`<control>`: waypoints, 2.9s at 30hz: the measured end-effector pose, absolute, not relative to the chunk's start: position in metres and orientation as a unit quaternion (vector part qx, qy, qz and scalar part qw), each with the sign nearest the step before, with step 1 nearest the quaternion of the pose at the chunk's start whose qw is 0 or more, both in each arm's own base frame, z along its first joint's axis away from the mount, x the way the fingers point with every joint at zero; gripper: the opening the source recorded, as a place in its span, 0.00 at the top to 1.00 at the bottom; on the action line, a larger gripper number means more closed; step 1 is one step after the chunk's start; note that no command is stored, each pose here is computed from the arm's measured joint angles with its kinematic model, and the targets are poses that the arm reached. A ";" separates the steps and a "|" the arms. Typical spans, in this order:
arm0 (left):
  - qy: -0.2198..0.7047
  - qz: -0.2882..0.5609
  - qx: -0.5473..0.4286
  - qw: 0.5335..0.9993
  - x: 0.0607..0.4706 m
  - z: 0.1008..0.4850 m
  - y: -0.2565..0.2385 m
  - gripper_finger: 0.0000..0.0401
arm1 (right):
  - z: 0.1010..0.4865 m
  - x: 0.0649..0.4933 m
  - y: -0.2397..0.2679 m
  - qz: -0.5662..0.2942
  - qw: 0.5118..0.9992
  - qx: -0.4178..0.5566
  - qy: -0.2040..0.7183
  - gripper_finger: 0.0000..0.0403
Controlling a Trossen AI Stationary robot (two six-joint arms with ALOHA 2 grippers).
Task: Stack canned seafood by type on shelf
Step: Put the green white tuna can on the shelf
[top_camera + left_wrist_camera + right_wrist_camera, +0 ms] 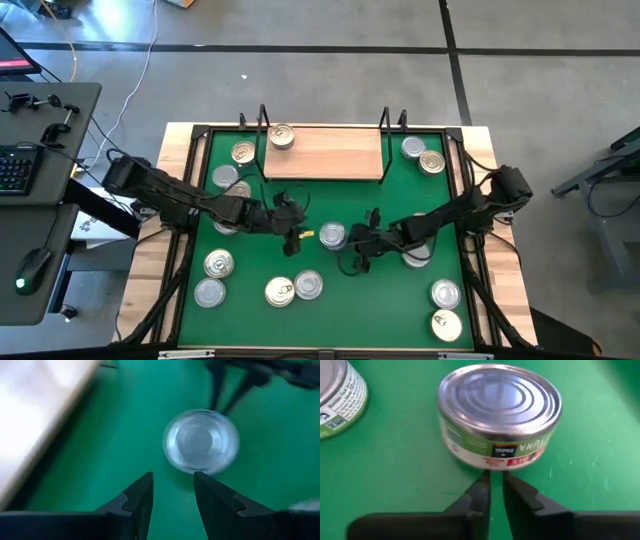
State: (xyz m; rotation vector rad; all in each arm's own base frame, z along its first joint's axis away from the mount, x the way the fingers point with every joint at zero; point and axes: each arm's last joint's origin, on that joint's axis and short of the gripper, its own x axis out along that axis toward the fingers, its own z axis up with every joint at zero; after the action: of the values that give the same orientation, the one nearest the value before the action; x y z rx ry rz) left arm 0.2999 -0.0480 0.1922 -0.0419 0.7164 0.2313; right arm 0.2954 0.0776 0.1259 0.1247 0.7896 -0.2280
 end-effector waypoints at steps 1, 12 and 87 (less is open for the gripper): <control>0.351 0.102 -0.019 0.931 0.303 0.188 -0.048 0.67 | 0.127 0.297 0.078 -0.109 0.918 0.059 0.376 0.84; 0.342 0.061 -0.041 0.937 0.336 0.145 -0.023 0.68 | 0.128 0.299 0.069 -0.121 0.917 0.055 0.377 0.60; 0.248 0.105 -0.124 0.955 0.279 0.115 -0.026 1.00 | 0.154 0.282 0.079 -0.169 0.919 0.059 0.352 0.58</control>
State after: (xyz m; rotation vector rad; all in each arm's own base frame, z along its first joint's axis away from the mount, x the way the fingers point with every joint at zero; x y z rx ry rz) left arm 0.2786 -0.0258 0.1148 -0.2515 0.5041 0.2133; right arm 0.2824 0.0793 0.1537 0.1209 0.7244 -0.3485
